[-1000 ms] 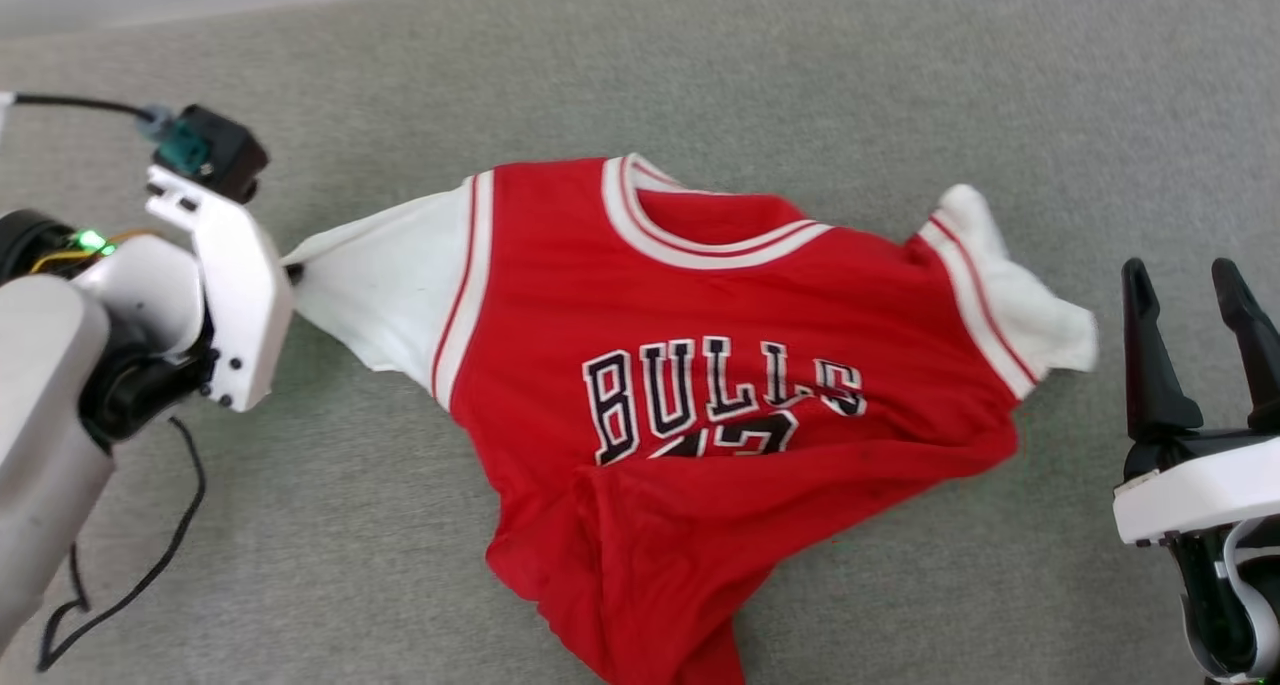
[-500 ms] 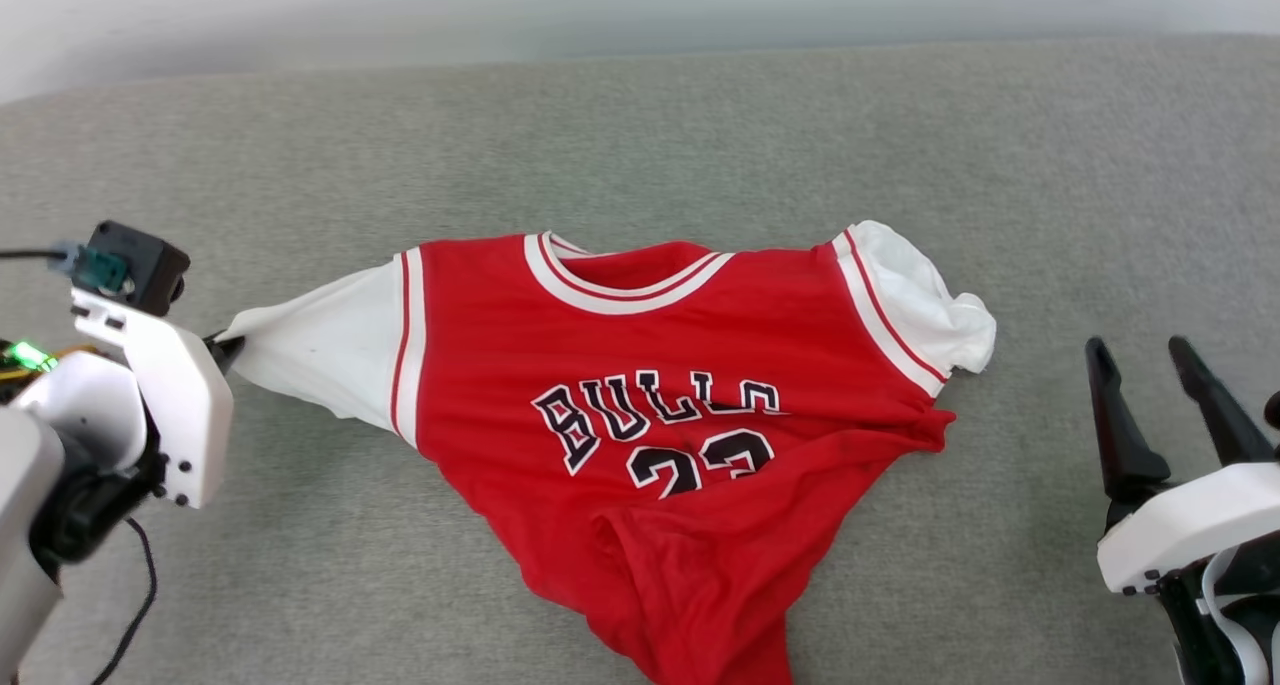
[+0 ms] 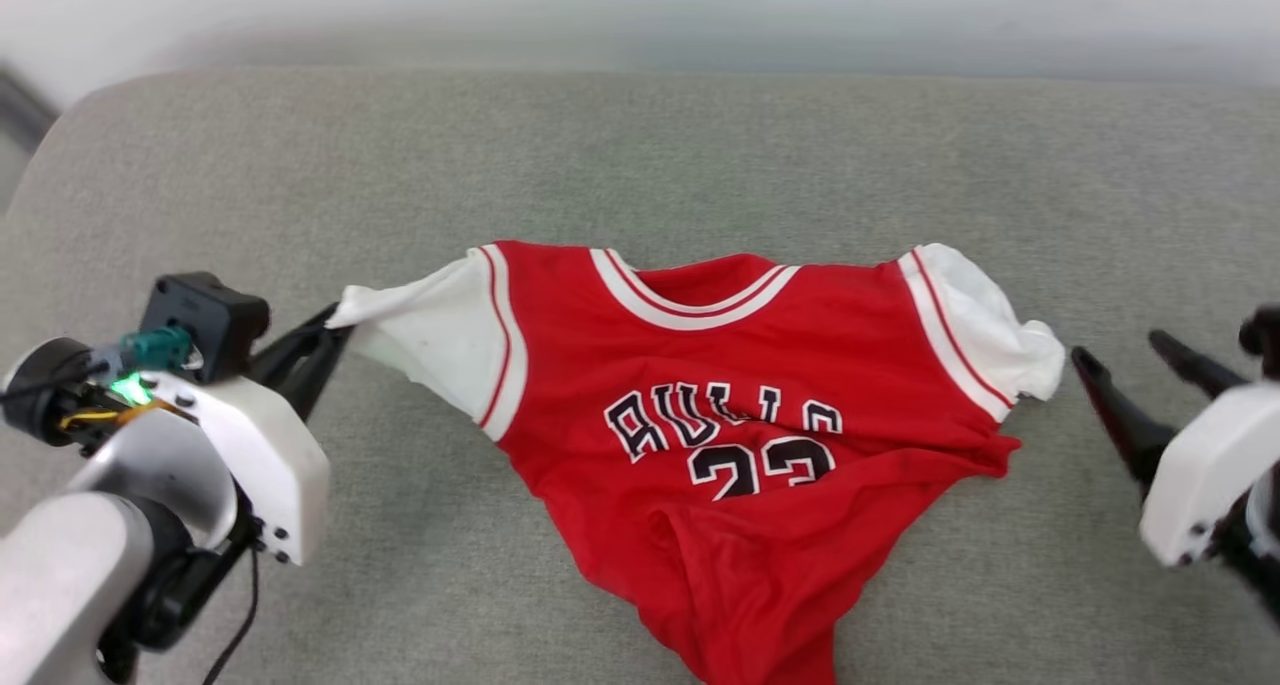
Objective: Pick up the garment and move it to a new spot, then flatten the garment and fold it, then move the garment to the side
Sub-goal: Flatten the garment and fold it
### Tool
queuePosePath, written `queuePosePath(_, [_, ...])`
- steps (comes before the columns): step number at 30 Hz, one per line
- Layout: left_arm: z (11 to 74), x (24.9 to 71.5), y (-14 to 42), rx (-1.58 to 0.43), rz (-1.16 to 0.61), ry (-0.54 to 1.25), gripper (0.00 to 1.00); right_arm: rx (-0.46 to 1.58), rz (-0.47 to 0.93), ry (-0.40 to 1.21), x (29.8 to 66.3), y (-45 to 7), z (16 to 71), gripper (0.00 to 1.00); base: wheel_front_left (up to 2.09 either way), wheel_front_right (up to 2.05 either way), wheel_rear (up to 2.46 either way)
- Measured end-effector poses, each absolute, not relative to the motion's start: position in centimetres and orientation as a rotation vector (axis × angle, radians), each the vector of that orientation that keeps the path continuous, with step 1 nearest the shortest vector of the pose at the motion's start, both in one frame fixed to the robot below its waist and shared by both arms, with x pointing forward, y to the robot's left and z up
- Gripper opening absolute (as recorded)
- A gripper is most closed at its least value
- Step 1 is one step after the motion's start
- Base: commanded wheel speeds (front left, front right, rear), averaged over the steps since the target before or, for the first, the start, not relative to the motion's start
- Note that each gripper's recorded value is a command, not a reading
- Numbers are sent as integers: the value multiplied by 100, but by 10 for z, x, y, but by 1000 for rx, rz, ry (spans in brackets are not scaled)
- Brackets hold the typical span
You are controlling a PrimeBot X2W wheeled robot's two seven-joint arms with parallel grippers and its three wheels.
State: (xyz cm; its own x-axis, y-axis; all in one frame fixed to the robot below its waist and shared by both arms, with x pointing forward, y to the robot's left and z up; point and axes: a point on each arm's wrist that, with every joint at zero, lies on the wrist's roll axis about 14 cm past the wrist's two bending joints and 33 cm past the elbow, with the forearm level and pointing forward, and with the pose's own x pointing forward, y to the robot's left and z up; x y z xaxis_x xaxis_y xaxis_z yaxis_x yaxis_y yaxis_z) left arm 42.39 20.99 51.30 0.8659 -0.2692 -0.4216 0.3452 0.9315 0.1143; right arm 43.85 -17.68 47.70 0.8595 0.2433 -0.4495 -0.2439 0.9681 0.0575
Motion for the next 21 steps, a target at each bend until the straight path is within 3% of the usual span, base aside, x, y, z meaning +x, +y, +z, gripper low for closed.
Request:
queuePosePath(11, [522,412,188,186,-375,351,0,-149,373,860,483,-164,458,100,0,0,0])
queuePosePath(21, [514,418,183,191,-391,351,0,-276,383,1125,503,-158,389,100,0,0,0])
